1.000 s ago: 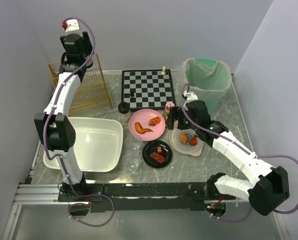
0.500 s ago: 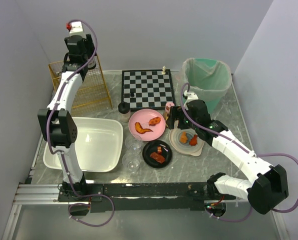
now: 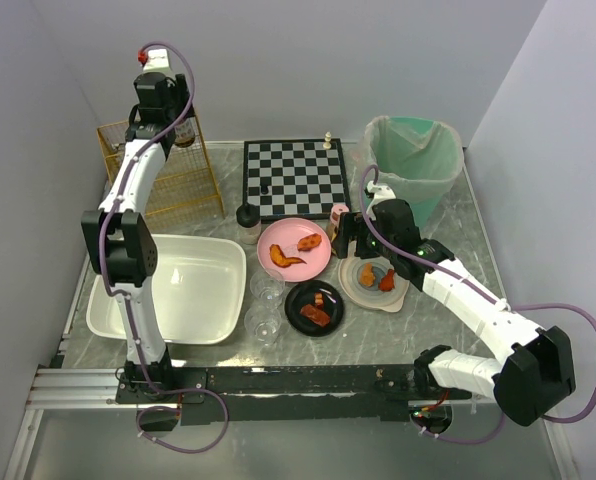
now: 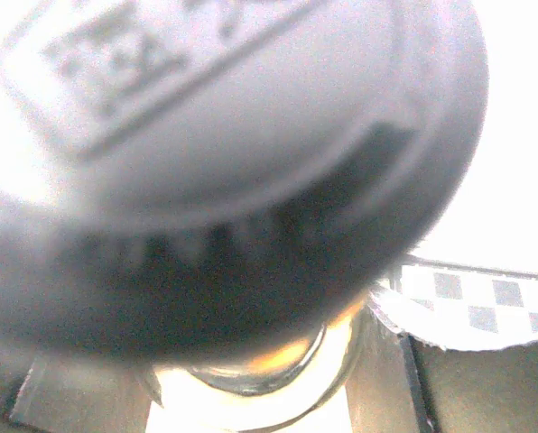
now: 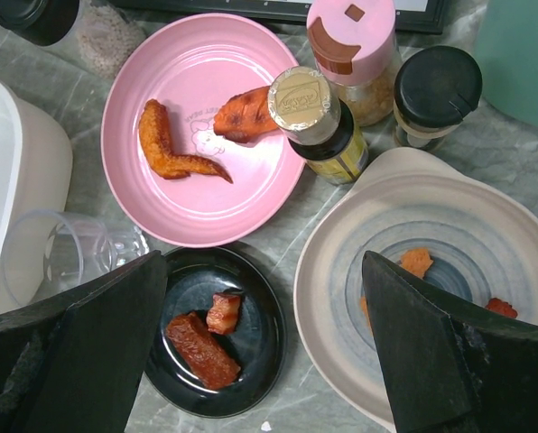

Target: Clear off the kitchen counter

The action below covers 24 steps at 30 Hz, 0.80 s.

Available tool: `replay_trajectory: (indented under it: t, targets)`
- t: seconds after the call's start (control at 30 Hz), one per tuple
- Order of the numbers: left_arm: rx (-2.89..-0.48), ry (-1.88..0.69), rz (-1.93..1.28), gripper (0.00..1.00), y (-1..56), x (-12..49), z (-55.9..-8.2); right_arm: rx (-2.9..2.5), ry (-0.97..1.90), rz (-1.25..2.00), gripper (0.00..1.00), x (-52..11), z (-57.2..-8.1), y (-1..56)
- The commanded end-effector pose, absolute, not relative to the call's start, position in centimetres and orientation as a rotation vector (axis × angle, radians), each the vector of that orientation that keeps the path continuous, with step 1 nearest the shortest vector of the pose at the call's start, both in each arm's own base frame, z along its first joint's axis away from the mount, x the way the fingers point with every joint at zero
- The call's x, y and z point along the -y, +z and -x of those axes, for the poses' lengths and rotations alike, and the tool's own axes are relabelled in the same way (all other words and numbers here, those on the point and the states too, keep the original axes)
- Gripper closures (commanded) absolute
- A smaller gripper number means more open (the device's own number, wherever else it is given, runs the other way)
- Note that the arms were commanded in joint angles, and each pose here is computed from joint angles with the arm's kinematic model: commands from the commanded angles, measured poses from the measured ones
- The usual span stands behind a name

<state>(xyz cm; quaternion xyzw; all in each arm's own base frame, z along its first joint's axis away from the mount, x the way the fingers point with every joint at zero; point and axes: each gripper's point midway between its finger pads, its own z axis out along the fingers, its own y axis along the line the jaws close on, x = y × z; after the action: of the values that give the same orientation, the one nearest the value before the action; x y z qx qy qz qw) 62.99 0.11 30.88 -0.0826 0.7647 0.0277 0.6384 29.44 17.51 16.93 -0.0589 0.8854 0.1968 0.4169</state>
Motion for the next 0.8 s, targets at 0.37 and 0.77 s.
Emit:
replay_trajectory:
  t: [0.37, 0.77]
  targets:
    - [-1.738, 0.017, 0.119, 0.99, 30.8, 0.0, -64.7, -2.190, 0.525, 0.127, 0.05, -17.9, -30.0, 18.0]
    - [-1.759, -0.026, 0.145, 0.99, 27.7, 0.4, -63.9, -2.195, 0.522, 0.122, 0.05, -17.6, -29.7, 17.7]
